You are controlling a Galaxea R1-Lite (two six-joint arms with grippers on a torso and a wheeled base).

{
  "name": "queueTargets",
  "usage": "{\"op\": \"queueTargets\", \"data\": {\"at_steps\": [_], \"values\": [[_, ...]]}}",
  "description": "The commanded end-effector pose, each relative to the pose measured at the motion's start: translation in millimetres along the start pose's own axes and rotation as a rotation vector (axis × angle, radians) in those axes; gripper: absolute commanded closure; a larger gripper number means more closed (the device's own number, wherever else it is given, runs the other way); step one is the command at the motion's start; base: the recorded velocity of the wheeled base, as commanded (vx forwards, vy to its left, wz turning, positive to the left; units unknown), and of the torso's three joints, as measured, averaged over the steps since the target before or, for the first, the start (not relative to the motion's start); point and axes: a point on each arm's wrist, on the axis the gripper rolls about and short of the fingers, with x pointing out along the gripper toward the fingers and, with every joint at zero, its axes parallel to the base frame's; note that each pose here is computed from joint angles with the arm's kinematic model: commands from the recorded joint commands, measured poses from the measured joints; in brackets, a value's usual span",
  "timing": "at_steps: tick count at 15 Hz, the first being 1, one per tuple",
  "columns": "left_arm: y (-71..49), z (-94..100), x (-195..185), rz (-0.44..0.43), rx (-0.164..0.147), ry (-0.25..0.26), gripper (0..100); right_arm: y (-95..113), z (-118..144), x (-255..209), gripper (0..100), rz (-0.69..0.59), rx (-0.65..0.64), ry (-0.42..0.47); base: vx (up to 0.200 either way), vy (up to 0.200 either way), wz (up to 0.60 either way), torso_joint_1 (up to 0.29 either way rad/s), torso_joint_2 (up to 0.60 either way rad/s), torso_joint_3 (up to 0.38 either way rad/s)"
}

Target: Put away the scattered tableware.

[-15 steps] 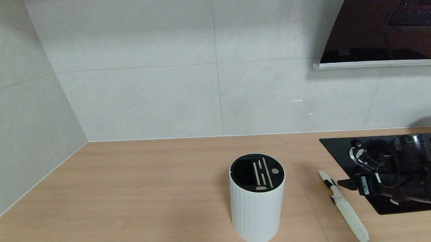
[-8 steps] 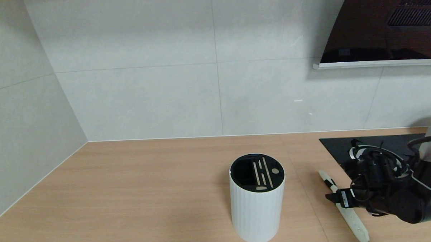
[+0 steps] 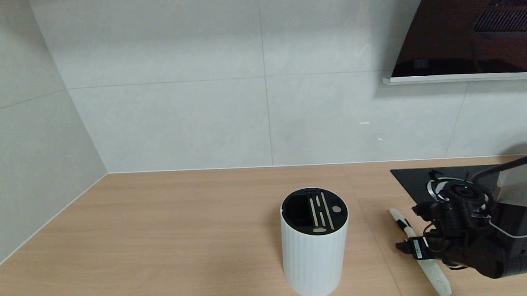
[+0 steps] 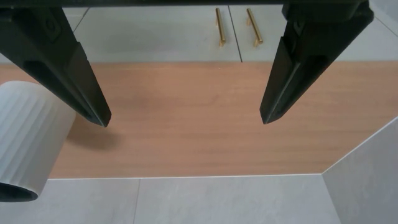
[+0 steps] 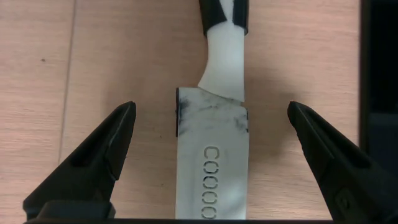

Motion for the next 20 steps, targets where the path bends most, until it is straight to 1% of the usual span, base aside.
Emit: {"op": "queueTargets", "data": {"at_steps": [1, 2, 3, 8, 11, 13, 16, 17, 18, 19, 20], "values": [[0.0, -0.2, 0.0, 0.000, 0.000, 0.002, 0, 0.3, -0.9, 1.6, 0, -0.003, -0.001, 0.004, 0.000, 0.000, 0.00, 0.000, 0.00, 0.000], [0.0, 0.0, 0.0, 0.000, -0.002, 0.000, 0, 0.3, -0.9, 1.6, 0, -0.003, -0.001, 0.004, 0.000, 0.000, 0.00, 0.000, 0.00, 0.000], [0.0, 0.0, 0.0, 0.000, 0.000, 0.000, 0, 0.3, -1.3, 1.9, 100, -0.003, -0.001, 0.005, 0.000, 0.000, 0.00, 0.000, 0.00, 0.000], [0.0, 0.0, 0.0, 0.000, -0.002, 0.000, 0, 0.3, -1.4, 0.6, 100, -0.003, -0.002, 0.005, 0.000, 0.000, 0.00, 0.000, 0.00, 0.000], [0.0, 0.0, 0.0, 0.000, -0.002, 0.000, 0, -0.1, 3.0, -3.3, 100, -0.005, 0.000, -0.013, 0.000, 0.000, 0.00, 0.000, 0.00, 0.000], [0.0, 0.0, 0.0, 0.000, -0.002, 0.000, 0, 2.7, 18.3, -24.3, 100, -0.010, -0.003, -0.078, 0.000, 0.000, 0.00, 0.000, 0.00, 0.000], [0.0, 0.0, 0.0, 0.000, -0.002, 0.000, 0, 16.9, 52.3, -76.9, 100, 0.032, -0.028, -0.222, 0.000, 0.000, 0.00, 0.000, 0.00, 0.000], [0.0, 0.0, 0.0, 0.000, -0.002, 0.000, 0, 19.6, 60.2, -89.1, 100, 0.042, -0.033, -0.248, 0.000, 0.000, 0.00, 0.000, 0.00, 0.000], [0.0, -0.2, 0.0, 0.000, 0.000, 0.002, 0, 26.0, 76.8, -109.2, 100, 0.064, -0.043, -0.300, 0.000, 0.000, 0.00, 0.000, 0.00, 0.000], [0.0, -0.2, 0.0, 0.000, 0.000, 0.002, 0, 26.0, 76.8, -109.2, 100, 0.064, -0.043, -0.300, 0.000, 0.000, 0.00, 0.000, 0.00, 0.000], [0.0, -0.2, 0.0, 0.000, 0.000, 0.002, 0, 50.0, 113.9, -154.8, 100, 0.142, -0.080, -0.397, 0.000, 0.000, 0.00, 0.000, 0.00, 0.000]]}}
